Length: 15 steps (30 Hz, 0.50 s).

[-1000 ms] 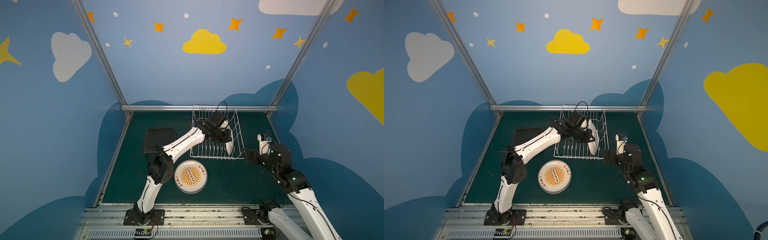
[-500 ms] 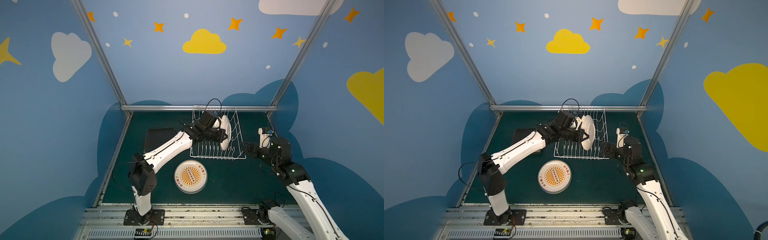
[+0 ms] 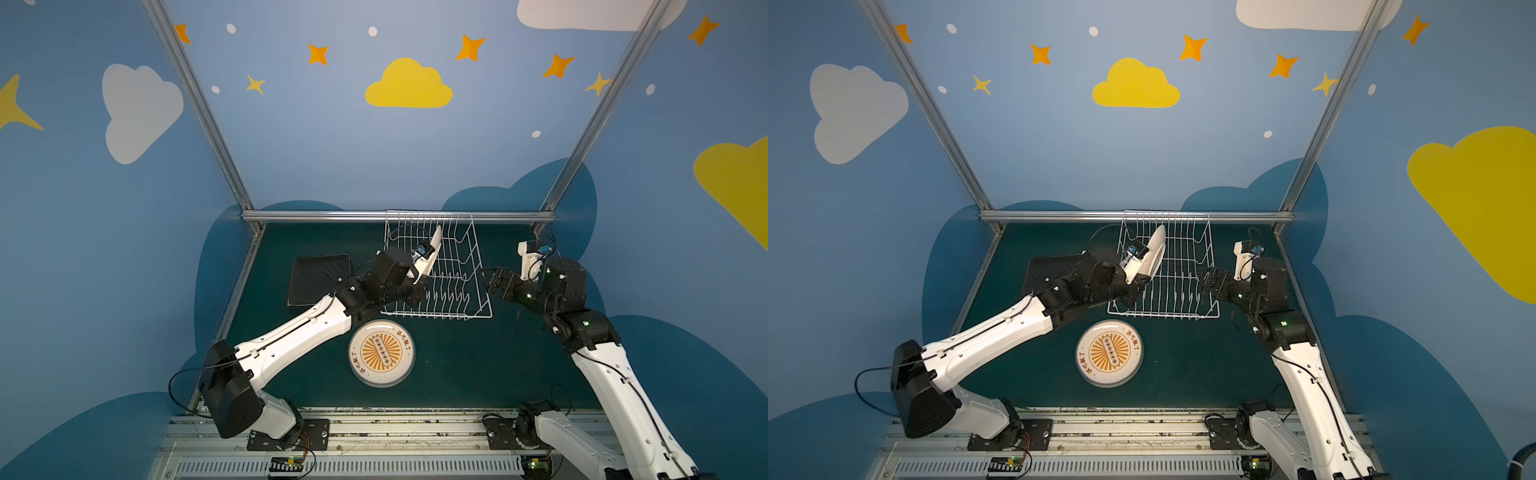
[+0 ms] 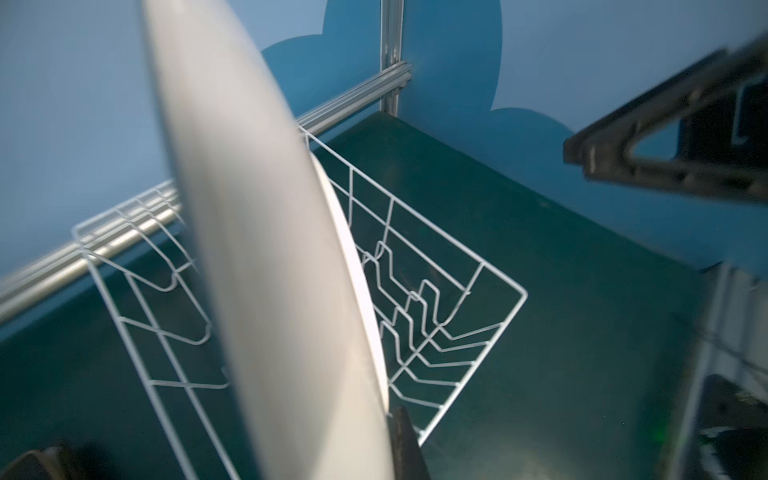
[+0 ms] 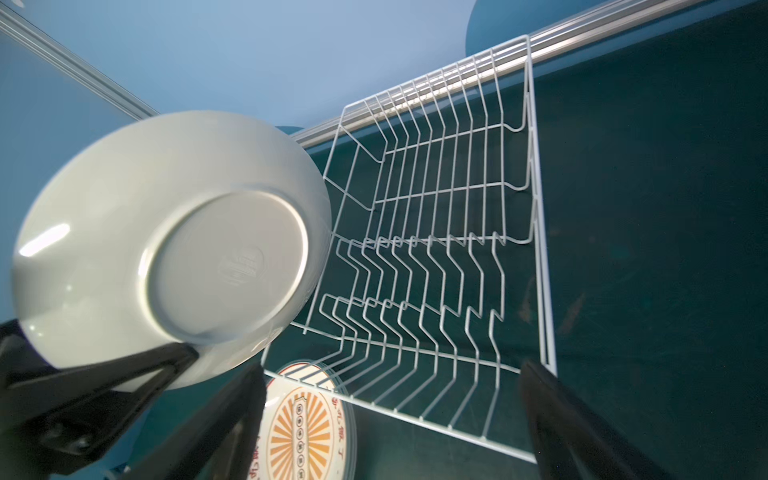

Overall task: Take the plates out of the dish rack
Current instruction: 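Lift the white plate up out of the rack with the left gripper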

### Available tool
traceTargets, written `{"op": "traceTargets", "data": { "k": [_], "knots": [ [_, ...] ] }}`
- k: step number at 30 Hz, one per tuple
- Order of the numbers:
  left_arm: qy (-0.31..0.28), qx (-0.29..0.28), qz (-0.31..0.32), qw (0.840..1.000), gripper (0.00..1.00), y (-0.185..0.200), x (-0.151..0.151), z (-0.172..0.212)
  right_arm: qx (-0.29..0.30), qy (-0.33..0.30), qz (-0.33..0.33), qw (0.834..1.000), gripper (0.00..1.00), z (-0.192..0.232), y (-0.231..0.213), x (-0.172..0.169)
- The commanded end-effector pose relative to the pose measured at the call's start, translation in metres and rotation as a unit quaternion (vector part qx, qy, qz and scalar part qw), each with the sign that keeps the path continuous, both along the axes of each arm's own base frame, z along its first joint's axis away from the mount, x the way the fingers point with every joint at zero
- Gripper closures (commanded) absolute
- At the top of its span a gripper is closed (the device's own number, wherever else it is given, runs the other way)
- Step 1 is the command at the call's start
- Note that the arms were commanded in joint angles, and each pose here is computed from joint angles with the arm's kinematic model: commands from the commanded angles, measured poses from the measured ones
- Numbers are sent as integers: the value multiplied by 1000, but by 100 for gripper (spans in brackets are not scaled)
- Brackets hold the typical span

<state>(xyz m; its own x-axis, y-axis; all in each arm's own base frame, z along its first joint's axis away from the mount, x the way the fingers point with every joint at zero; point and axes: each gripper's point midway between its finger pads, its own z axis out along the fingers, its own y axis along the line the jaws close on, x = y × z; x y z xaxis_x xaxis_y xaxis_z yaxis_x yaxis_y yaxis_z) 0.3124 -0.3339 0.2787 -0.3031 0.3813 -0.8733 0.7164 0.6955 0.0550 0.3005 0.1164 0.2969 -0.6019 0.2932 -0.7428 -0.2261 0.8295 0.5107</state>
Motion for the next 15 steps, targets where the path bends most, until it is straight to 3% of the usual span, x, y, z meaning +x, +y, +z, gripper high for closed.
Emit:
{"op": "traceTargets", "data": {
  "k": [1,8,15],
  "knots": [
    [-120,66,10,990,97,14,10,18,52,-14,30,998,6,28,15,4],
    [-242,178,-46,953,97,9,-8,-2,102,-28,78,991,6,51,36,10],
    [-323,253,-77,909,97,-5,-15,-16,120,3,104,987,6,47,51,15]
  ]
}}
